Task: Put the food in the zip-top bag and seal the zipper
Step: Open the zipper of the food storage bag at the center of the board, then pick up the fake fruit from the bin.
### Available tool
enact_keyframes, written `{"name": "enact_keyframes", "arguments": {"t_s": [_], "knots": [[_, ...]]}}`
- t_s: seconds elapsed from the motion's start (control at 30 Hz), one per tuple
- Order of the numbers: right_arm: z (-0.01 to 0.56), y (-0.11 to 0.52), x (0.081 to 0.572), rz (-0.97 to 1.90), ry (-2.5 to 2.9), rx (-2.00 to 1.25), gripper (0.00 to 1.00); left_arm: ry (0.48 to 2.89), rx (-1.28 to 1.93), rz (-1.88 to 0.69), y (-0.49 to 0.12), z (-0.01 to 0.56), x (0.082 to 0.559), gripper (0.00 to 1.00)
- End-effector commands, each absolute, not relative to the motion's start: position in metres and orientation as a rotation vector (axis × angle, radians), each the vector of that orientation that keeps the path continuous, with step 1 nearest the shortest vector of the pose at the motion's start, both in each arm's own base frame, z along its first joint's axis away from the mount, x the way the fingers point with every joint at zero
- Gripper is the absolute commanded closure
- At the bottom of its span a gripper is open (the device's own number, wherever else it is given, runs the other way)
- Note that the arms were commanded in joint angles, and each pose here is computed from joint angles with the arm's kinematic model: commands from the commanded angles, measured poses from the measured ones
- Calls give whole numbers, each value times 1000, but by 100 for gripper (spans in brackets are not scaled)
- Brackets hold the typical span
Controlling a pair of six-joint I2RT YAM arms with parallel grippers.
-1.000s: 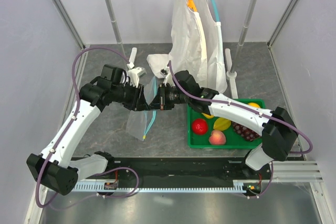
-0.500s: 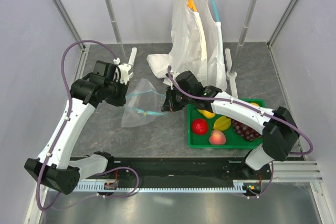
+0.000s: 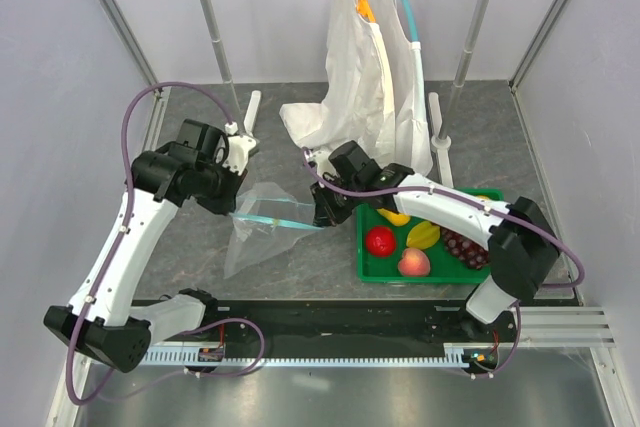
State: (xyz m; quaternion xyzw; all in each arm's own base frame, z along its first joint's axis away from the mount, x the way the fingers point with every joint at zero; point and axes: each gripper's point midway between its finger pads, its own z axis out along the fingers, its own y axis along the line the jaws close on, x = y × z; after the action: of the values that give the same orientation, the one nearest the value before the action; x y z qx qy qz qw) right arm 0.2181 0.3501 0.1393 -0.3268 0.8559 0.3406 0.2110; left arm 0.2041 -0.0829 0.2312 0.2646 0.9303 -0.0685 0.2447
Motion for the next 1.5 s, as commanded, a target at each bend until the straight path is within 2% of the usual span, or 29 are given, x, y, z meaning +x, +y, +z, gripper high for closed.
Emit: {"name": "enact_keyframes", "arguments": {"t_s": [0.0,0.13,0.23,0.27,0.33,0.37,0.43,0.63,0.87,1.03,1.2,1.47], "knots": [[108,336,209,864,2436,-1060,84,2623,833,-237,-81,202,184,98],[102,333,224,756,2409,-1061,80,2639,834,-246,-87,178,198,98],[108,331,227,730,2399,-1064,73,2645,834,-264,-92,173,204,98],[110,330,228,721,2395,-1062,59,2635,836,-276,-94,174,206,98],[123,331,230,724,2375,-1053,47,2632,841,-307,-99,174,208,98],[128,331,231,723,2366,-1050,33,2631,844,-326,-101,174,207,98],[150,333,233,738,2324,-1048,20,2625,842,-352,-105,174,208,98],[211,322,222,754,2150,-1149,4,2626,839,-383,-110,171,210,98],[235,287,196,698,1963,-1334,2,2640,828,-426,-116,168,213,98],[188,237,176,503,2011,-1556,2,2647,823,-444,-119,168,213,98],[145,198,183,255,1994,-1708,2,2645,822,-450,-120,168,213,98],[109,203,197,188,1882,-1793,2,2650,824,-448,-120,167,213,98]]}}
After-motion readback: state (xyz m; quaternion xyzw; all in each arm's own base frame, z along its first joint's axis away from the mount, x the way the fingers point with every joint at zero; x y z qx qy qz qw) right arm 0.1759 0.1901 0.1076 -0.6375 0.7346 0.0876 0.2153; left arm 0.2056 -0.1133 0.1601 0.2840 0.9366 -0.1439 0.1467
